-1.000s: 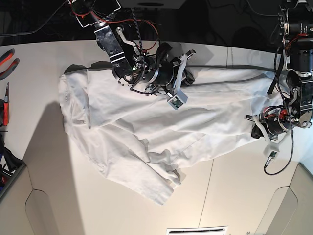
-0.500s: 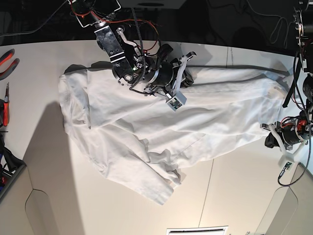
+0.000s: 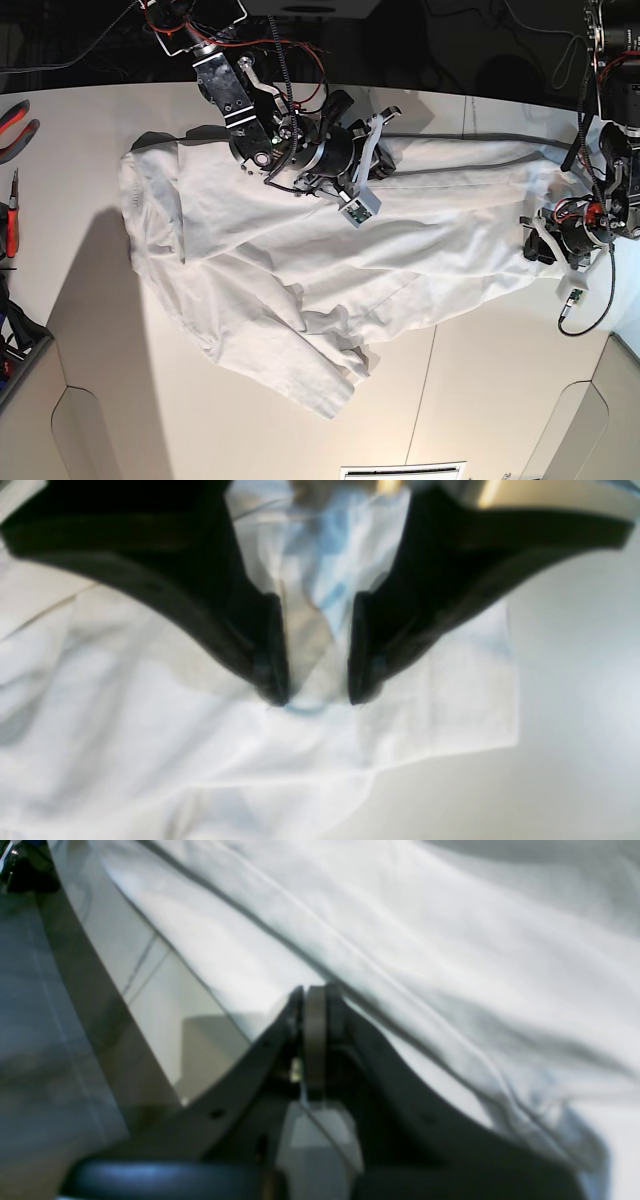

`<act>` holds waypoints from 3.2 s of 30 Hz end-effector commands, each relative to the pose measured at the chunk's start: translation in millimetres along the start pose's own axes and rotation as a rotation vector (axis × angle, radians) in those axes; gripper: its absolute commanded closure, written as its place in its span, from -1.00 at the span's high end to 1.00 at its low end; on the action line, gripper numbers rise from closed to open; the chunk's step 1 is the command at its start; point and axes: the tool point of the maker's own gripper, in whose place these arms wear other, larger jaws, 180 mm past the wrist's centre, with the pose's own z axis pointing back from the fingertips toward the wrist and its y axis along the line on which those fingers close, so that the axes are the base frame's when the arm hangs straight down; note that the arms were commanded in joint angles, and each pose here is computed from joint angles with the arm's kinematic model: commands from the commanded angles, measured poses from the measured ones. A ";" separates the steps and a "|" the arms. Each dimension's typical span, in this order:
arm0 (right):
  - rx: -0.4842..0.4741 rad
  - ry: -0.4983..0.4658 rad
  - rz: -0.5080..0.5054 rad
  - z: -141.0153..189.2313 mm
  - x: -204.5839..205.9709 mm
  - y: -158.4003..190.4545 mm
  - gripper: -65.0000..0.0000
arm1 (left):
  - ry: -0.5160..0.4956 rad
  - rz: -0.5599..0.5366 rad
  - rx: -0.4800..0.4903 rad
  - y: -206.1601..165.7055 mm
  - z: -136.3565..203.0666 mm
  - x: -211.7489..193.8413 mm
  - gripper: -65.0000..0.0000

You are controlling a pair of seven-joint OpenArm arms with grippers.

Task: Layout the t-shirt on the table in an organized manner, then fold the t-shirt properly
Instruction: 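Release the shirt edge and move both grippers onto the shirt body, then pinch the shirt fabric with both grippers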

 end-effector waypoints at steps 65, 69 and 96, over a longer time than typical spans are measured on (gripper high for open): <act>0.008 -0.049 0.005 0.3 17.4 3.1 -1.00 | -0.150 -0.058 0.152 -2.8 41.7 39.6 -1.00; 0.007 -0.049 0.005 0.3 17.4 3.0 -1.00 | -0.115 -0.070 0.155 -4.1 45.3 39.4 -1.00; 0.007 -0.049 0.005 0.4 17.4 2.9 -1.00 | -0.198 -0.165 0.138 -30.2 70.5 57.4 -0.95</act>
